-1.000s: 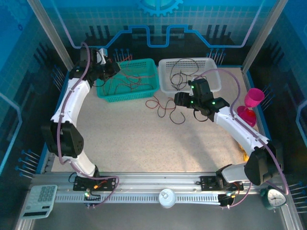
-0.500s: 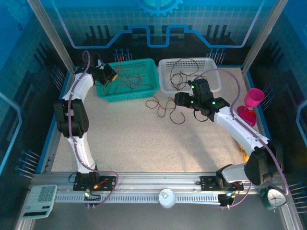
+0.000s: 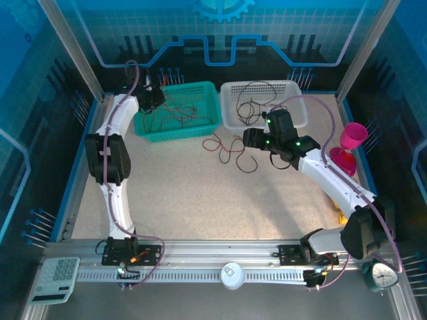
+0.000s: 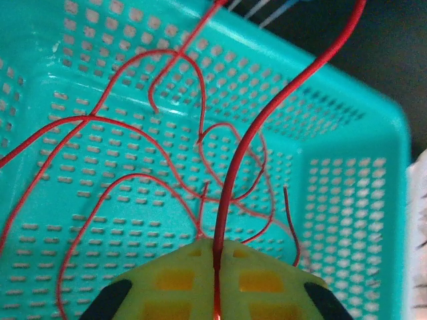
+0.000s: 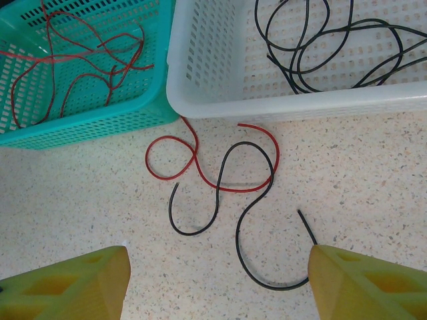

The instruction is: Untangle the cables

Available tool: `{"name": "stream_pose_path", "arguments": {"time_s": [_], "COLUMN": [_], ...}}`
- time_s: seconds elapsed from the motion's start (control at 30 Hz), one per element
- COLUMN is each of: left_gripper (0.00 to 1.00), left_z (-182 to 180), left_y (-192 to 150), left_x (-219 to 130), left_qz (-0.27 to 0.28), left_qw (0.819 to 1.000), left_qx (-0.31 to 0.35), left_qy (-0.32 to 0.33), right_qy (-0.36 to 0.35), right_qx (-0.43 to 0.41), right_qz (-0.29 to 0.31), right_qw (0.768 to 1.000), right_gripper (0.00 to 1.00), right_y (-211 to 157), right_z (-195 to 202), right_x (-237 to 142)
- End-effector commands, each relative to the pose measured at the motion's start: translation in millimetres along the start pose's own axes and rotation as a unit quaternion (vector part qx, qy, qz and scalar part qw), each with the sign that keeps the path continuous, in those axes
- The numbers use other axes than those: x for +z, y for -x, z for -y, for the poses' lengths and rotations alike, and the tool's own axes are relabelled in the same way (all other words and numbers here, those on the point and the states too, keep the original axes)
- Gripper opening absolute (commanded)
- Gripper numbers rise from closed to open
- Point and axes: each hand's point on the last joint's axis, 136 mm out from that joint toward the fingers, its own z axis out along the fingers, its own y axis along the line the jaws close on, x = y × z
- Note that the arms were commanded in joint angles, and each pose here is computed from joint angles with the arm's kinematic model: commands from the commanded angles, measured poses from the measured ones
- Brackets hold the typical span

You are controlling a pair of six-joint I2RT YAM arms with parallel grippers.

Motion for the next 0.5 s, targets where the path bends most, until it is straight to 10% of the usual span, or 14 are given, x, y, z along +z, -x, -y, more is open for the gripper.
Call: {"name": "stream_pose_path", "arguments": {"time_s": [0.0,0.23,0.47], "left_gripper": [0.16,0.58,0.76], "left_z": [-9.4,-9.8,26.0], "left_y": [-12.8,-8.8,11.2], "left_x": [1.4,-13.8,-58.0], "left_qz": [-0.016,-0.006,0.044], "left_qw": [0.993,0.979,0.980], "left_qx": [0.103,0.175,0.184], "left_qy": [0.061,0.103,0.056], "right_qy": [0.004,0.010,0.015], "right_qx": [-0.007,-0.007,-0.015], "right_qz": [0.004,0.003,-0.010], "right_qw": [1.000,1.000,1.000], "right_gripper": [0.72,0.72,0.72], "right_y": [4.7,5.6,2.5], "right_z": [-5.2,-10.6,-17.6], "right_x": [-6.0,-4.4,4.8]}}
